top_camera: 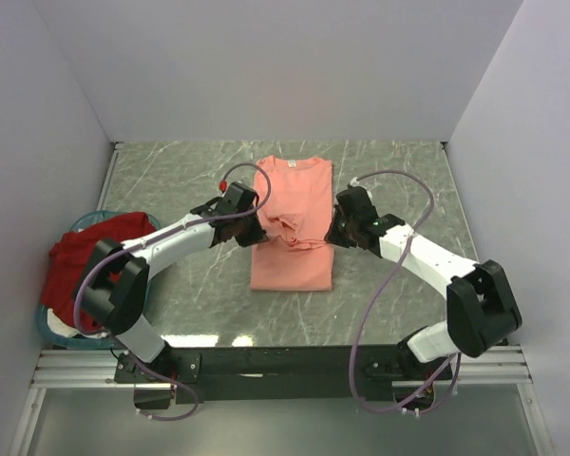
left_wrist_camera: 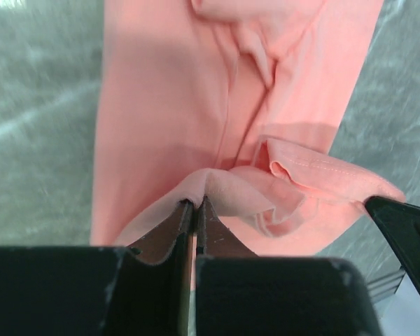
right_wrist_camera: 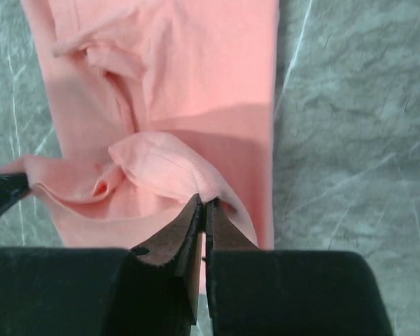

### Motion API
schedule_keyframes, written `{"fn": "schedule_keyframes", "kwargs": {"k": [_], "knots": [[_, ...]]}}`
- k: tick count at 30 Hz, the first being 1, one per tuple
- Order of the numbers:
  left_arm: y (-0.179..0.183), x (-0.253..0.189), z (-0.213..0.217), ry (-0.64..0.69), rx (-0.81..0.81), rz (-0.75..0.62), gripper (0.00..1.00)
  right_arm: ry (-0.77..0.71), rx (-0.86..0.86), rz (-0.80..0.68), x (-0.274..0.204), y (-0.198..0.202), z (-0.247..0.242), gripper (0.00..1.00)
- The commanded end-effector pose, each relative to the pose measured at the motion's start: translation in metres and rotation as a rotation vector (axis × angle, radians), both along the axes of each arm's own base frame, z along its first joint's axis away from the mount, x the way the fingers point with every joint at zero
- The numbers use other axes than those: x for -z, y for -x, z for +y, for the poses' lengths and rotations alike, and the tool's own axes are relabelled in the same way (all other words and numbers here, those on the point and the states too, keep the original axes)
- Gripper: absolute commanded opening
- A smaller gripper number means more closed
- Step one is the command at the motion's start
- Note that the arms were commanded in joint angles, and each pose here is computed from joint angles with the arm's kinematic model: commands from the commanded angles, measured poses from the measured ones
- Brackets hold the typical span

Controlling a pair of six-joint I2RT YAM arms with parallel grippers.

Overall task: Fold and stack the t-shirts
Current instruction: Fold the tshirt

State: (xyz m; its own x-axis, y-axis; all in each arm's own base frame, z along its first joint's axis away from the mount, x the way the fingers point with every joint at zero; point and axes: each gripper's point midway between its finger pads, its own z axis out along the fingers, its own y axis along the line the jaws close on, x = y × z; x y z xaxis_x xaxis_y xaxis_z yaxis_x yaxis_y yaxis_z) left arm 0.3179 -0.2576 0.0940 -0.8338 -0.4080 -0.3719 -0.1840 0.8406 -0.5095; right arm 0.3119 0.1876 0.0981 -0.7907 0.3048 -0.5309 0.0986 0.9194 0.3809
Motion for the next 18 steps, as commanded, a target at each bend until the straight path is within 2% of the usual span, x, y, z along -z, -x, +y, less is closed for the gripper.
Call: {"fn": "schedule_keyframes", "kwargs": {"k": [1,18], "knots": [[-0.028,-0.016,-0.001,-0.005,0.004,-0.068,0.01,-0.044,-0.022,-0.072,-0.022,-0.029,0.007,0.0],[-0.061,0.011,0.009,-0.048,-0.008,-0.016,0.01,-0.054,-0.013,0.009,0.009,-0.064,0.0,0.0]]}}
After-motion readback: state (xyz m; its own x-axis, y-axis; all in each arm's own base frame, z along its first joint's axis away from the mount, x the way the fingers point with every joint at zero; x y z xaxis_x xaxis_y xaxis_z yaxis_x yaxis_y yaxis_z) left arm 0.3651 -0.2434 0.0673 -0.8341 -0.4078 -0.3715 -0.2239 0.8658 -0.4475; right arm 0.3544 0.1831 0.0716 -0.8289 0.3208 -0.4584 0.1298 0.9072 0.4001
